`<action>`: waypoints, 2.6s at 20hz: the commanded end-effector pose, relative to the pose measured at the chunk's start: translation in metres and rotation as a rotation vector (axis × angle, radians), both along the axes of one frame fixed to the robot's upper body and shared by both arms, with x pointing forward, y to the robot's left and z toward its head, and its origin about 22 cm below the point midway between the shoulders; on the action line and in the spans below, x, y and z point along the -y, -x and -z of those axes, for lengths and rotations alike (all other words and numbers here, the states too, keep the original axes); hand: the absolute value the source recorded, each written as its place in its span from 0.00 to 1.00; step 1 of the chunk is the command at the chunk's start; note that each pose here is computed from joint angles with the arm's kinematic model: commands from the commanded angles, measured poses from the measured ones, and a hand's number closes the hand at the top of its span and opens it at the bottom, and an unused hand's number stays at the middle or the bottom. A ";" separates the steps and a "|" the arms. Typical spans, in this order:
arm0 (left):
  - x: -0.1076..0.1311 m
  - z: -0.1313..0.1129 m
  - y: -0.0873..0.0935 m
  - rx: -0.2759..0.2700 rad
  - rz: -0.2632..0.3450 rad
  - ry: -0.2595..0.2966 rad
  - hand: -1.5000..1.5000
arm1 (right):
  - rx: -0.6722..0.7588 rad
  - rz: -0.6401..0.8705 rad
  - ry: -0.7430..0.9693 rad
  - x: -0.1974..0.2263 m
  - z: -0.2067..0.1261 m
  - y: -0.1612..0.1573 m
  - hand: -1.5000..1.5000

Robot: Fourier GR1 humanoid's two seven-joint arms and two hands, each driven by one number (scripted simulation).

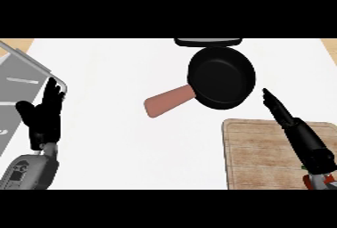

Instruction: Pick the bell pepper from the cutting board and place it in the pot

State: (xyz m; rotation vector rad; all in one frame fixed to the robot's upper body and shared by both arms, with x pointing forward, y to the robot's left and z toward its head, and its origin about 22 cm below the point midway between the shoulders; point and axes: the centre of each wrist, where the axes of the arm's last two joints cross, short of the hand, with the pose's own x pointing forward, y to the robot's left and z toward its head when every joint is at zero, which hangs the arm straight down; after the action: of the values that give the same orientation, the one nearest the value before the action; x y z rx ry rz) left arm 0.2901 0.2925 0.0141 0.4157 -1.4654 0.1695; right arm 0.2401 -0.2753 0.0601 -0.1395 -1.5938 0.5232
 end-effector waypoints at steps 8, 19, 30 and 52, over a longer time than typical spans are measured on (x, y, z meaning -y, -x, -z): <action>0.027 -0.052 -0.004 0.144 0.204 0.040 0.50 | 0.285 -0.347 0.278 0.093 -0.062 -0.037 1.00; 0.024 -0.050 0.004 0.111 0.247 0.067 0.50 | 0.399 -0.533 -0.072 0.207 -0.068 -0.030 0.00; 0.014 -0.063 0.008 0.116 0.235 0.059 0.50 | 0.113 -0.863 0.552 0.174 -0.106 -0.019 0.00; 0.003 -0.076 0.006 0.137 0.219 0.057 0.50 | -0.003 -0.897 0.862 0.133 -0.022 0.002 0.00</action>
State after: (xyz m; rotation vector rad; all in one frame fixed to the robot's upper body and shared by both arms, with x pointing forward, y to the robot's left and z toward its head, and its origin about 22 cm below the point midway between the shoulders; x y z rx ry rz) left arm 0.2850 0.2829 0.0846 0.2012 -1.6156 0.0665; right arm 0.2312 -0.4125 0.0934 -0.0475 -1.3053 1.8854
